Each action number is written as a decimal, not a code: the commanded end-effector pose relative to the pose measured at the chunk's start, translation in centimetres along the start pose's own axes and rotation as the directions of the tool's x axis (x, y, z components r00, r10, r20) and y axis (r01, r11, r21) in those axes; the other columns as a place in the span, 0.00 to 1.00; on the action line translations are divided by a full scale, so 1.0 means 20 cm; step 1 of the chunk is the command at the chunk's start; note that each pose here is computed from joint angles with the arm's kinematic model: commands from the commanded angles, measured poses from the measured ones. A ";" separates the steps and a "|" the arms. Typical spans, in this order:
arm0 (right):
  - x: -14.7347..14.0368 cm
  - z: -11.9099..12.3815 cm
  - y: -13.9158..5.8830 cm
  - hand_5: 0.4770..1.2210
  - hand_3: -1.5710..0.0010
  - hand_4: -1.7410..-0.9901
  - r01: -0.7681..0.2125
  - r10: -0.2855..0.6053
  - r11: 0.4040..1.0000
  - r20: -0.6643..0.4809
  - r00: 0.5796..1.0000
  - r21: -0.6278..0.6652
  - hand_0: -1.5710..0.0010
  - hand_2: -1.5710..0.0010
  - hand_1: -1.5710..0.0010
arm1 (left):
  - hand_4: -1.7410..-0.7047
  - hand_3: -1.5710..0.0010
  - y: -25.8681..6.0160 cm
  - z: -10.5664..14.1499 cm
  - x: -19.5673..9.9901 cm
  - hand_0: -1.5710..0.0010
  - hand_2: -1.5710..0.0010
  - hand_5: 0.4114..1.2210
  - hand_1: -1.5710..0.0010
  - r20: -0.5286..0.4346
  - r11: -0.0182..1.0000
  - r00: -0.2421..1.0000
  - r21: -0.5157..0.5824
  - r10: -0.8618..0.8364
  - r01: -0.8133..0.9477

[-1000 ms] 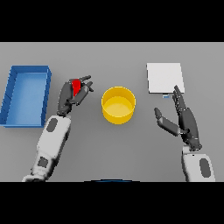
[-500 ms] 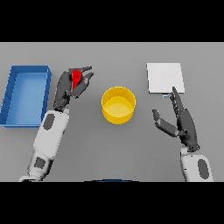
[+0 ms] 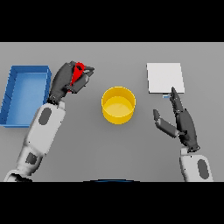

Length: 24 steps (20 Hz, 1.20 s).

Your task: Pick up the red beaker and tilt it to pour out 1 green nut into yellow bowl. Pick up the yellow bowl and place it on the metallic measuring scale.

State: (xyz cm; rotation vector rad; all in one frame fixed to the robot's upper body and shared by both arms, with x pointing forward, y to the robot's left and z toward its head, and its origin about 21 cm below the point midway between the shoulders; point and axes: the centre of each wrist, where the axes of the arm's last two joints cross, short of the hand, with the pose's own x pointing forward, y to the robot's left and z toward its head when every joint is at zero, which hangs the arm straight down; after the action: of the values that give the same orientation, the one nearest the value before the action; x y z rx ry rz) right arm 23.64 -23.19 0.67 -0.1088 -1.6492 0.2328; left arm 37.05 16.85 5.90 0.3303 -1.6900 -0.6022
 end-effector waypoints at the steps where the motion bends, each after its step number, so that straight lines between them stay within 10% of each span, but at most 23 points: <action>1: 0.01 0.00 -0.01 0.28 1.00 0.62 0.007 -0.007 1.000 0.011 1.000 0.002 1.00 1.00 1.00 | 0.06 0.00 0.00 -0.02 0.02 0.00 0.00 0.88 0.00 0.003 0.997 0.997 -0.030 -0.071 0.071; 13: 0.01 0.01 0.01 0.28 1.00 0.60 -0.002 0.002 1.000 -0.021 1.000 -0.003 1.00 1.00 1.00 | 0.10 0.00 -0.04 -0.18 0.30 0.00 0.00 0.98 0.00 0.252 0.558 0.639 -0.325 -0.727 0.763; 24: -0.01 0.01 0.01 0.17 1.00 0.59 0.088 -0.088 0.996 -0.027 0.996 -0.016 1.00 1.00 1.00 | 0.03 0.19 -0.21 -0.28 0.51 0.00 0.00 1.00 0.00 0.464 0.042 0.205 -0.336 -0.862 0.941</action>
State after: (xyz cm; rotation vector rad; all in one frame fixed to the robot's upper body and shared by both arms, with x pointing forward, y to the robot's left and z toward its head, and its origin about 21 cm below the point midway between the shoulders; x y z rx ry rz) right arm 23.40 -23.01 0.33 -0.0494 -1.6238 0.1513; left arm 39.88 6.84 12.57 0.9837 -1.0844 -2.1438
